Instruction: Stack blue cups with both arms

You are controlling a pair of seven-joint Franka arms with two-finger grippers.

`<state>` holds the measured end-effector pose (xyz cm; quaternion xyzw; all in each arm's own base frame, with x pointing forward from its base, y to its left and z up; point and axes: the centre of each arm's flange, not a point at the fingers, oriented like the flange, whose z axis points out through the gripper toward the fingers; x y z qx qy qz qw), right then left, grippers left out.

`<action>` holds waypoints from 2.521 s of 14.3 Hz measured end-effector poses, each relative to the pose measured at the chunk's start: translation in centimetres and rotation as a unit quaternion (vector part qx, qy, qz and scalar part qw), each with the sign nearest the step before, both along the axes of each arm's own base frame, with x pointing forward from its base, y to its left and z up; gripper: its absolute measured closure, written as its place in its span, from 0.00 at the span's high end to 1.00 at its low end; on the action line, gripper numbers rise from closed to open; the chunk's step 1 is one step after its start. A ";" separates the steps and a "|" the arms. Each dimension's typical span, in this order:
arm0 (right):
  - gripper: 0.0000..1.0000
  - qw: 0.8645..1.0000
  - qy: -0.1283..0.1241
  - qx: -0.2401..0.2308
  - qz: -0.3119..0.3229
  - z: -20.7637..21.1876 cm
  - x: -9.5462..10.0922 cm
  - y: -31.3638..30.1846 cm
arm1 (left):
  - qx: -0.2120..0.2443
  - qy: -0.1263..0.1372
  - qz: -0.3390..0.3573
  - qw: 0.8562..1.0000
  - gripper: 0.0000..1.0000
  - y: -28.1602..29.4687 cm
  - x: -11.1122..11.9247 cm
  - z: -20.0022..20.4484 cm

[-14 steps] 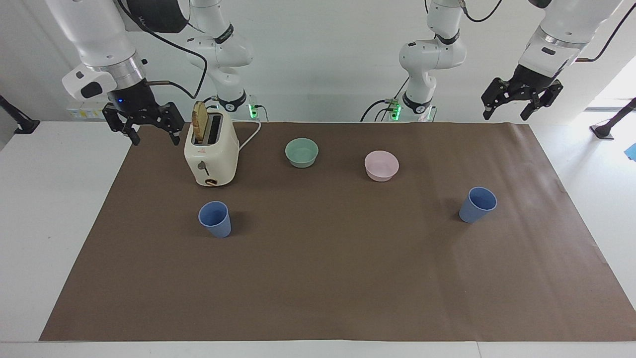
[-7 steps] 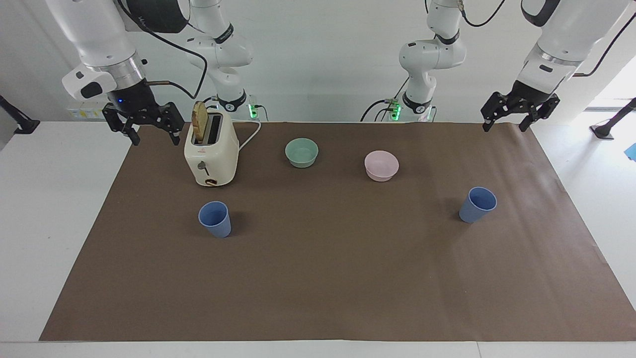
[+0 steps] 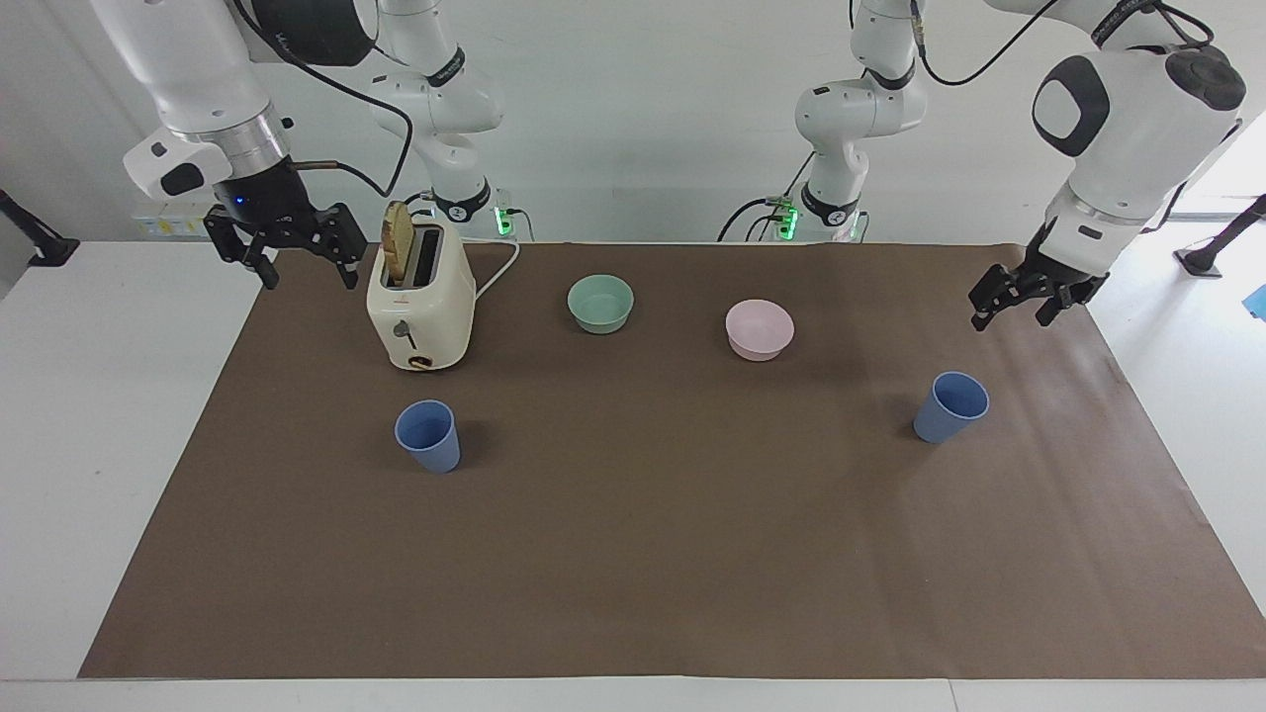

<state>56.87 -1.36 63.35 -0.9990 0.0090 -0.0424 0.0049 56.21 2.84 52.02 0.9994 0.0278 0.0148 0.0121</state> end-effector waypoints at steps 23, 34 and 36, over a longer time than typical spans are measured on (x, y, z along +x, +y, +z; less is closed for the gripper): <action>1.00 1.000 0.000 0.000 0.000 0.0 0.0 0.0 | -0.009 -0.017 0.035 0.999 0.05 2.9 3.4 -11.3; 1.00 1.000 0.000 0.000 0.000 0.0 0.0 0.0 | -0.050 -0.059 0.111 0.991 0.05 -18.3 4.8 -1.3; 1.00 1.000 0.000 0.000 0.000 0.0 0.0 0.0 | -0.054 -0.053 0.113 0.991 0.05 -24.0 3.6 -2.5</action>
